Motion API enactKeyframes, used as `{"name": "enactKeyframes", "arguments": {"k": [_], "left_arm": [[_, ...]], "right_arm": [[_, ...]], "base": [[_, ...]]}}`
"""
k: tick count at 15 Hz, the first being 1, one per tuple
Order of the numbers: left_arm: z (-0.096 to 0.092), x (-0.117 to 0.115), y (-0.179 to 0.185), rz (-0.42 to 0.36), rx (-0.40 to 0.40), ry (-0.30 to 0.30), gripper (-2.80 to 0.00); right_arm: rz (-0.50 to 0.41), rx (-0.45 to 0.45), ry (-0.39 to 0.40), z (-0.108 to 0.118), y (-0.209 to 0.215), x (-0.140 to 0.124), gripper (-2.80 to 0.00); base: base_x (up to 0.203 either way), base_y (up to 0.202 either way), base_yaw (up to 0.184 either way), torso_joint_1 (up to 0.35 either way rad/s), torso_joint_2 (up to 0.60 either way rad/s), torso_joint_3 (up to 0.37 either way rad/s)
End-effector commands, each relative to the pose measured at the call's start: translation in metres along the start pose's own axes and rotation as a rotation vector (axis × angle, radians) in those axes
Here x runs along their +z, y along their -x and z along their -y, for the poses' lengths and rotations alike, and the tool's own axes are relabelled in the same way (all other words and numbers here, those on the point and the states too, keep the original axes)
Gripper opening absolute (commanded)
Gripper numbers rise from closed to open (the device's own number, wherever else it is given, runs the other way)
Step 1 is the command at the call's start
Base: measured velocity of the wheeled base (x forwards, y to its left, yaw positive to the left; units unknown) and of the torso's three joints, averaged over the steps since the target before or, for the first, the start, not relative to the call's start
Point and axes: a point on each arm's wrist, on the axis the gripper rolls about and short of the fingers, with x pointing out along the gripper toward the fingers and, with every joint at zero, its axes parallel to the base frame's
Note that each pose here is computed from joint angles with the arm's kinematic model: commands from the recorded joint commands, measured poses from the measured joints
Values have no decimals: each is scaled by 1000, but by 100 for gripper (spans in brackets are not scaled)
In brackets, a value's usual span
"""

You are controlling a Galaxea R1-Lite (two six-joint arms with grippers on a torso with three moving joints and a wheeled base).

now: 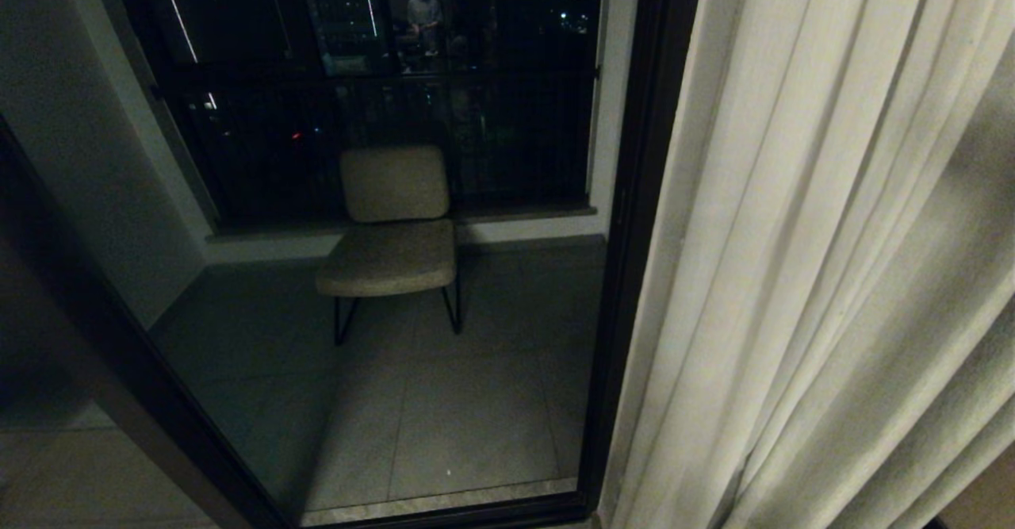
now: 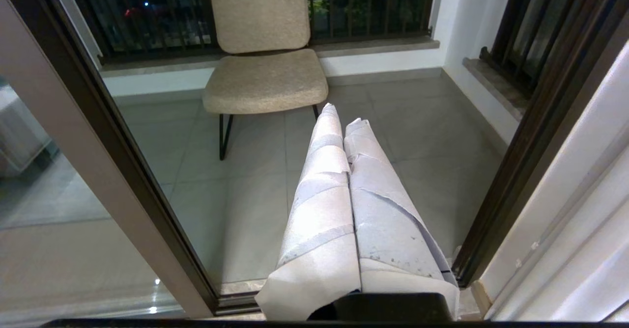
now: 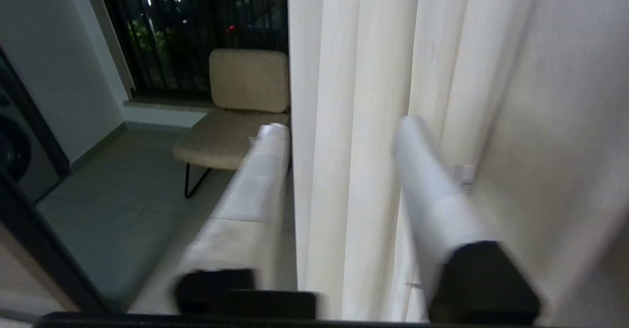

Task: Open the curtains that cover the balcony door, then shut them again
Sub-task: Close the inner curtains on both sides

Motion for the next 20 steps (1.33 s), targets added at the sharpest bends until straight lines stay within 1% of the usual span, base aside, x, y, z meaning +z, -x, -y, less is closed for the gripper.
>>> {"name": "enactKeyframes", "arguments": {"k": [1, 4, 8, 10, 11, 15, 20], "left_arm": [[0, 0, 0, 0, 0, 0, -280], [0, 0, 0, 1, 0, 0, -280], [0, 0, 0, 0, 0, 0, -280], [0, 0, 0, 0, 0, 0, -280], [0, 0, 0, 0, 0, 0, -280], [0, 0, 0, 2, 0, 0, -280], [0, 0, 0, 0, 0, 0, -280]], "right_arm": [[-2, -1, -2, 5, -28, 11, 0], [23, -20, 10, 12, -52, 25, 0], [65, -160, 36, 35, -84, 34, 0], [76, -234, 51, 44, -103, 34, 0], [81, -256, 60, 46, -110, 34, 0], [132, -271, 64, 57, -144, 31, 0], [152, -268, 61, 66, -176, 30, 0]], "base": [[0, 0, 0, 0, 0, 0], [0, 0, 0, 0, 0, 0], [0, 0, 0, 0, 0, 0], [0, 0, 0, 0, 0, 0], [0, 0, 0, 0, 0, 0], [0, 0, 0, 0, 0, 0], [0, 0, 0, 0, 0, 0]]}}
